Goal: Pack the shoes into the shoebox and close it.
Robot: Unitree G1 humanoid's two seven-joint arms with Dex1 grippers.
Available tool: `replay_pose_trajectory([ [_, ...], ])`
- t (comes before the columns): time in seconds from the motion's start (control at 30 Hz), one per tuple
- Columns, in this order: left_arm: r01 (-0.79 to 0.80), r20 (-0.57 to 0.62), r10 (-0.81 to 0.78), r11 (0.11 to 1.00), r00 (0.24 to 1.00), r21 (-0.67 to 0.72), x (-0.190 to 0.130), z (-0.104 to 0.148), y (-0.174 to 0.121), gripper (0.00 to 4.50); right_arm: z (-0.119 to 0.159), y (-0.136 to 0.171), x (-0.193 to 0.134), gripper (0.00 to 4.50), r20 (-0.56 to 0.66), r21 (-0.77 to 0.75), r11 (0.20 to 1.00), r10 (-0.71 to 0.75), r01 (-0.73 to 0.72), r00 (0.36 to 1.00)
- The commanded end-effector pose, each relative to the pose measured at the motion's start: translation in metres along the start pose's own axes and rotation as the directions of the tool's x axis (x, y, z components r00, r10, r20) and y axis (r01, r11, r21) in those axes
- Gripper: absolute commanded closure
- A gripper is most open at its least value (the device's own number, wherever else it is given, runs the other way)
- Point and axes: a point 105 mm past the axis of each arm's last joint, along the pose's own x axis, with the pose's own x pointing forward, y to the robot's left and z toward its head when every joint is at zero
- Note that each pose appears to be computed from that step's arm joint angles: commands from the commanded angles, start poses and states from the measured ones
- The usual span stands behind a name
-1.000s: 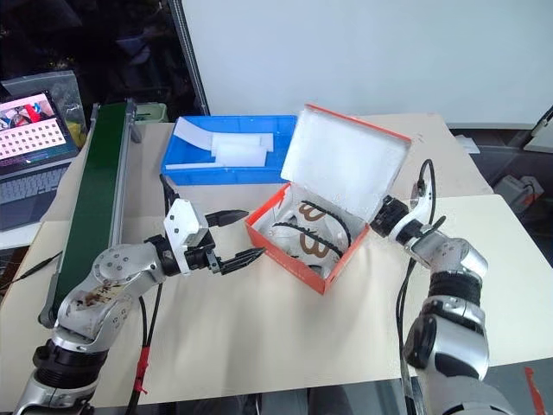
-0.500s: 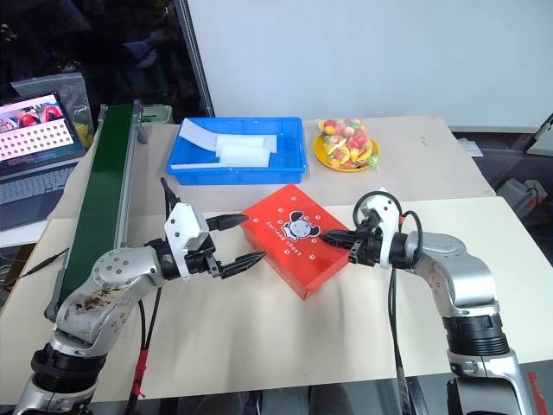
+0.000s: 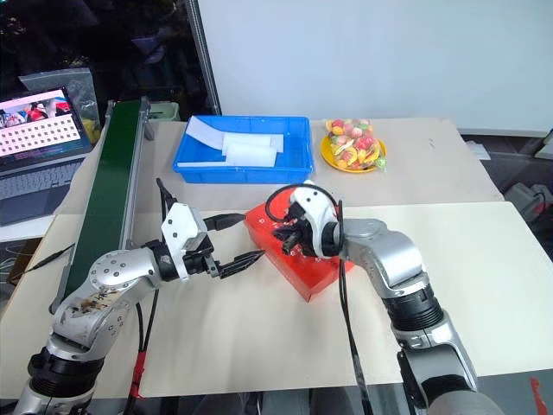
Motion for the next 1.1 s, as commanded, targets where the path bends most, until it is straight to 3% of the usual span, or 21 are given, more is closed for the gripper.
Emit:
replay_pose_trajectory([
  [0.03,-0.025,0.04,0.025,0.999,0.999,0.022,-0.002,0.013,0.001,0.3,-0.01,-0.014,-0.002,4.44,-0.037,-0.055,0.996,-0.077,0.075,0.996],
  [0.43,-0.191,0.06,0.195,0.979,0.979,-0.064,-0.003,0.01,0.018,0.3,-0.03,0.013,0.008,4.44,-0.081,-0.045,0.999,-0.019,0.015,0.997],
  [0.5,-0.242,0.058,0.246,0.968,0.968,-0.073,-0.004,0.007,0.025,0.3,-0.027,0.013,0.008,4.44,-0.045,-0.043,0.998,-0.036,0.034,0.998],
  [0.57,-0.318,0.047,0.321,0.946,0.946,-0.071,-0.005,0.003,0.038,0.3,-0.011,-0.001,-0.003,4.44,0.07,-0.028,0.992,-0.122,0.125,0.99],
  [0.7,-0.456,0.047,0.463,0.883,0.885,-0.112,-0.012,-0.001,0.065,0.3,0.005,-0.04,-0.043,4.44,0.228,0.09,0.942,-0.336,0.324,0.914],
  [0.77,-0.56,0.039,0.572,0.812,0.819,-0.164,-0.023,-0.004,0.085,0.3,0.009,-0.058,-0.081,4.44,0.301,0.162,0.897,-0.441,0.41,0.845],
  [0.9,-0.683,0.002,0.697,0.703,0.717,-0.199,-0.047,-0.015,0.103,0.3,0.015,-0.071,-0.131,4.44,0.371,0.239,0.842,-0.539,0.483,0.756],
  [0.93,-0.719,-0.021,0.736,0.656,0.677,-0.229,-0.056,-0.023,0.106,0.3,0.021,-0.085,-0.153,4.44,0.406,0.326,0.791,-0.611,0.517,0.679],
  [1.0,-0.76,-0.059,0.782,0.581,0.62,-0.291,-0.07,-0.037,0.108,0.3,0.008,-0.116,-0.182,4.44,0.338,0.43,0.638,-0.77,0.638,0.542],
  [1.03,-0.771,-0.074,0.789,0.569,0.61,-0.286,-0.074,-0.042,0.108,0.3,0.001,-0.124,-0.188,4.44,0.302,0.398,0.595,-0.804,0.698,0.513],
  [1.1,-0.785,-0.082,0.797,0.561,0.598,-0.263,-0.079,-0.046,0.109,0.3,-0.003,-0.128,-0.188,4.44,0.298,0.361,0.585,-0.81,0.726,0.505],
])
